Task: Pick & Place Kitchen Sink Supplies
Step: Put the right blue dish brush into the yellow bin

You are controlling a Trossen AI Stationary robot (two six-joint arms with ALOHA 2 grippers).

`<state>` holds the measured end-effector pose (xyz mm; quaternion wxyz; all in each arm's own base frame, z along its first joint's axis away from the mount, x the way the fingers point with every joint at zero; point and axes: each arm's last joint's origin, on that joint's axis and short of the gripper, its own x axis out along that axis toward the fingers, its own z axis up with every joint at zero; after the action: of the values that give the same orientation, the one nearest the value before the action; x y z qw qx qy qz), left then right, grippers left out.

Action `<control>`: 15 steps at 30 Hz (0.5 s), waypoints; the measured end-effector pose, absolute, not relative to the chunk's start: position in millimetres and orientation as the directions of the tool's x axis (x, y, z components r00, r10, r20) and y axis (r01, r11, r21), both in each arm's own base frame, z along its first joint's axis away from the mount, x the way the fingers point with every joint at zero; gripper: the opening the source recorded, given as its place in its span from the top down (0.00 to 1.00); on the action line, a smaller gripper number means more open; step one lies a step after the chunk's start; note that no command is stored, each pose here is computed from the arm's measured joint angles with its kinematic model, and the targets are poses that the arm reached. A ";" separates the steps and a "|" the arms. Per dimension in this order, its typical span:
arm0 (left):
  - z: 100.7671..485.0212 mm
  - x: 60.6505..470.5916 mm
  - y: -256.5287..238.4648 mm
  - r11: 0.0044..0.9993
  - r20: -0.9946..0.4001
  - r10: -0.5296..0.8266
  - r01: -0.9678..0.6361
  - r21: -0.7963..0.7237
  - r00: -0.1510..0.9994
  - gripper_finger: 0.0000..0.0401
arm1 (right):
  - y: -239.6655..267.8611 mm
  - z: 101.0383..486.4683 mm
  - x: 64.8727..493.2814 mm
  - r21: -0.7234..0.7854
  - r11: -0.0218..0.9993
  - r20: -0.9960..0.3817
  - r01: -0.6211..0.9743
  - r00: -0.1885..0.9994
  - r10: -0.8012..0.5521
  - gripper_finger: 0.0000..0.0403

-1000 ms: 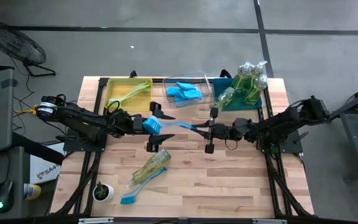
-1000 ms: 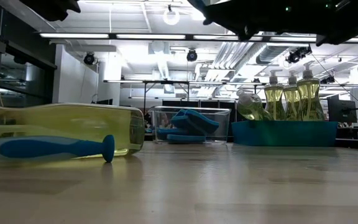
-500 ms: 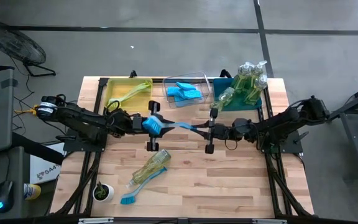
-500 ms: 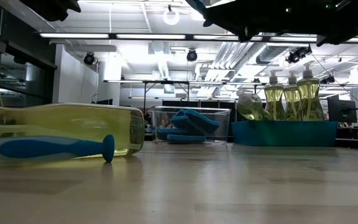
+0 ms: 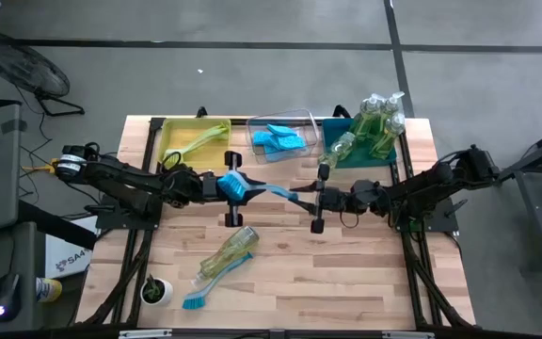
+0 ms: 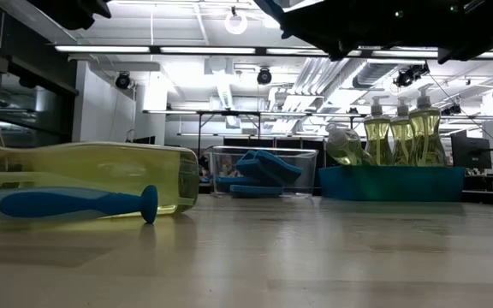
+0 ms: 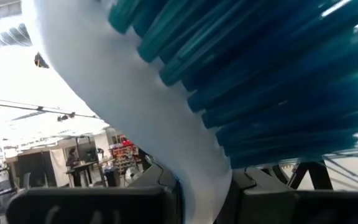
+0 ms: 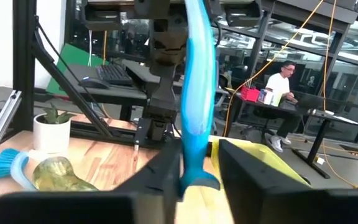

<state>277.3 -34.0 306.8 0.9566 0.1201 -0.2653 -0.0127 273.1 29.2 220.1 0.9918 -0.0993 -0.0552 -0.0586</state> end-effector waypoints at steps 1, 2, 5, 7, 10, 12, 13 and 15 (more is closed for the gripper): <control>306.6 277.4 -33.9 0.972 0.502 -0.080 -0.045 0.232 0.861 0.89 | 29.1 220.2 273.1 -0.186 0.974 0.122 0.129 0.987 -0.107 0.72; 306.3 277.6 -33.7 0.972 0.498 -0.073 -0.049 0.228 0.864 0.89 | 29.0 220.1 273.1 -0.179 0.975 0.122 0.132 0.986 -0.111 0.69; 305.2 278.2 -33.6 0.973 0.488 -0.063 -0.055 0.223 0.870 0.89 | 28.2 221.5 272.2 -0.151 0.977 0.124 0.152 0.983 -0.134 0.59; 305.6 278.0 -33.3 0.974 0.492 -0.053 -0.064 0.218 0.869 0.89 | 27.5 224.3 270.7 -0.142 0.975 0.132 0.172 0.979 -0.154 0.54; 304.6 278.6 -33.1 0.974 0.482 -0.040 -0.073 0.213 0.875 0.89 | 26.9 229.4 267.3 -0.140 0.974 0.137 0.179 0.978 -0.160 0.48; 304.1 278.9 -32.4 0.971 0.476 -0.018 -0.099 0.219 0.879 0.89 | 26.5 234.2 263.8 -0.140 0.974 0.139 0.178 0.977 -0.159 0.45; 304.1 278.9 -32.0 0.967 0.475 -0.001 -0.119 0.223 0.880 0.89 | 26.6 236.2 262.1 -0.141 0.974 0.137 0.176 0.978 -0.157 0.44; 304.0 278.7 -30.9 0.960 0.465 0.036 -0.160 0.230 0.884 0.89 | 27.6 240.7 257.5 -0.144 0.975 0.127 0.167 0.981 -0.150 0.42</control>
<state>278.7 -30.9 304.0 0.9617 0.1321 -0.2349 0.0509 257.5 27.6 240.7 0.9921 -0.0771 -0.0577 -0.0799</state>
